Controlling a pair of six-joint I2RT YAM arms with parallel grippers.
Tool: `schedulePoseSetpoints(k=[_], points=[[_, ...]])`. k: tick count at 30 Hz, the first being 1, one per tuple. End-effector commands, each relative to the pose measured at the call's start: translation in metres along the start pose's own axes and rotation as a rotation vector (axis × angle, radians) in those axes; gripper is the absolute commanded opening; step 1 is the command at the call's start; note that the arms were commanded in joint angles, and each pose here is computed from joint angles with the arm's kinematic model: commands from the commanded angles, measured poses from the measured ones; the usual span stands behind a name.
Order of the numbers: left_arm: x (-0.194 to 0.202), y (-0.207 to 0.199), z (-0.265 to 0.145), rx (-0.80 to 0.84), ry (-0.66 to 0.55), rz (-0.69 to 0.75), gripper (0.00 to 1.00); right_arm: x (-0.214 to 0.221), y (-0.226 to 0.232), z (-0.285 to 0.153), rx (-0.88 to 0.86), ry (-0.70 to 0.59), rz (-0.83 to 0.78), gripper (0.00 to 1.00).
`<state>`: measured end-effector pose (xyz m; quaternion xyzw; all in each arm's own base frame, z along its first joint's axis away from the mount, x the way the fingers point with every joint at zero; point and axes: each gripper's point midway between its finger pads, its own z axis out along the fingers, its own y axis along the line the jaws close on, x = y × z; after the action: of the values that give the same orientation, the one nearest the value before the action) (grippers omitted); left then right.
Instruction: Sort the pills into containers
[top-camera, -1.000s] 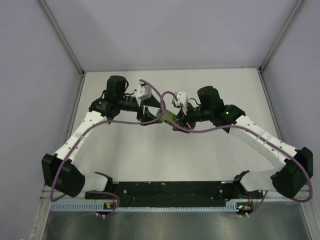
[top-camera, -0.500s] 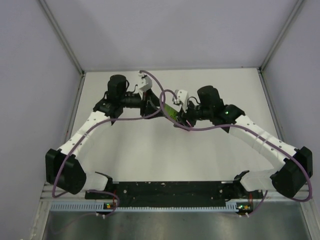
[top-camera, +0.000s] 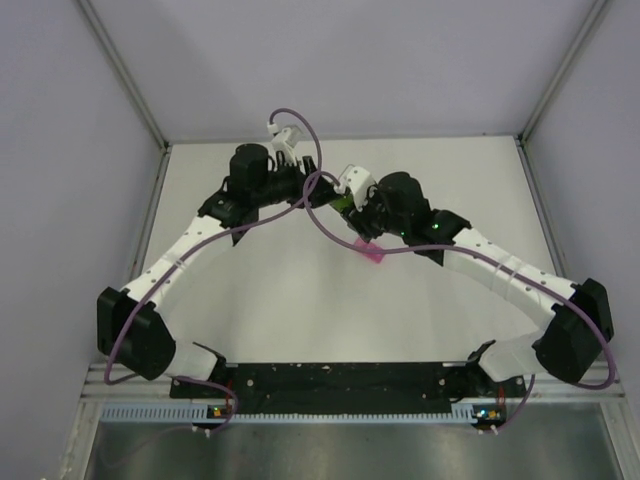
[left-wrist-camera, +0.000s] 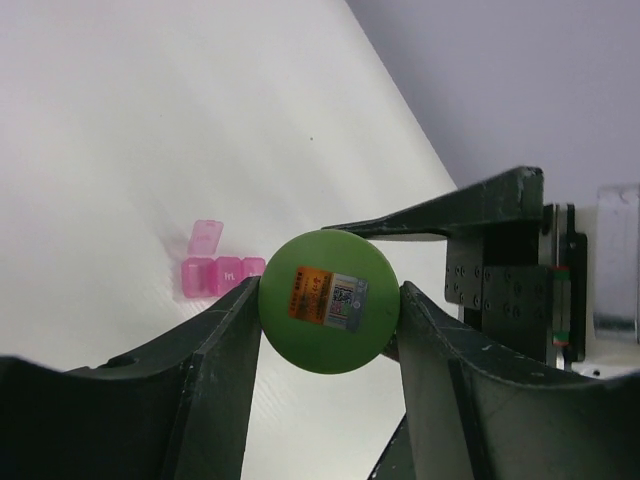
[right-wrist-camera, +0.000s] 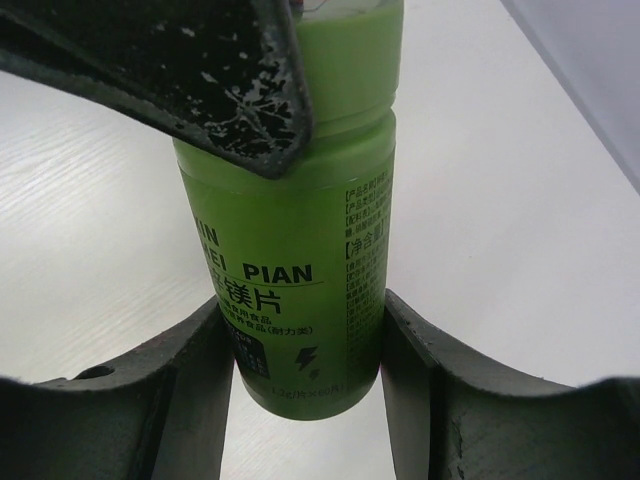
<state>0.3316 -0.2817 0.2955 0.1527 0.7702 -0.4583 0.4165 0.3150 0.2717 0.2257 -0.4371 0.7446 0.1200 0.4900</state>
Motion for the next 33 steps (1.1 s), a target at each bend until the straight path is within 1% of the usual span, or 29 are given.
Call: schedulePoseSetpoints(k=[1, 5, 7, 8, 10, 13, 19, 23, 28, 32, 33], points=[[-0.013, 0.021, -0.003, -0.204, -0.052, -0.139, 0.0, -0.045, -0.051, -0.013, 0.257, -0.108, 0.064, 0.0], [-0.009, 0.023, -0.002, -0.227, -0.04, -0.155, 0.0, -0.044, -0.055, -0.013, 0.283, -0.102, 0.068, 0.0], [-0.007, 0.02, -0.001, -0.21, -0.03, -0.152, 0.04, -0.045, -0.053, -0.013, 0.275, -0.105, 0.07, 0.0], [-0.006, 0.018, -0.001, -0.201, -0.023, -0.139, 0.04, -0.045, -0.053, -0.013, 0.273, -0.105, 0.071, 0.0], [-0.006, 0.015, -0.002, -0.194, -0.024, -0.122, 0.04, -0.044, -0.053, -0.013, 0.271, -0.105, 0.072, 0.0], [-0.008, 0.015, -0.004, -0.197, -0.03, -0.095, 0.0, -0.043, -0.054, -0.014, 0.28, -0.1, 0.069, 0.0], [-0.011, 0.014, -0.013, -0.218, -0.05, -0.081, 0.0, -0.037, -0.059, -0.017, 0.317, -0.089, 0.064, 0.0], [-0.01, 0.016, -0.017, -0.25, -0.053, -0.121, 0.0, -0.037, -0.064, -0.02, 0.342, -0.088, 0.064, 0.0], [-0.007, 0.013, -0.016, -0.239, -0.041, -0.146, 0.0, -0.038, -0.066, -0.023, 0.352, -0.092, 0.061, 0.0], [-0.006, 0.009, -0.015, -0.206, -0.035, -0.124, 0.0, -0.04, -0.064, -0.022, 0.323, -0.099, 0.064, 0.0], [-0.006, 0.008, -0.015, -0.199, -0.033, -0.115, 0.02, -0.039, -0.064, -0.022, 0.315, -0.101, 0.076, 0.0]])
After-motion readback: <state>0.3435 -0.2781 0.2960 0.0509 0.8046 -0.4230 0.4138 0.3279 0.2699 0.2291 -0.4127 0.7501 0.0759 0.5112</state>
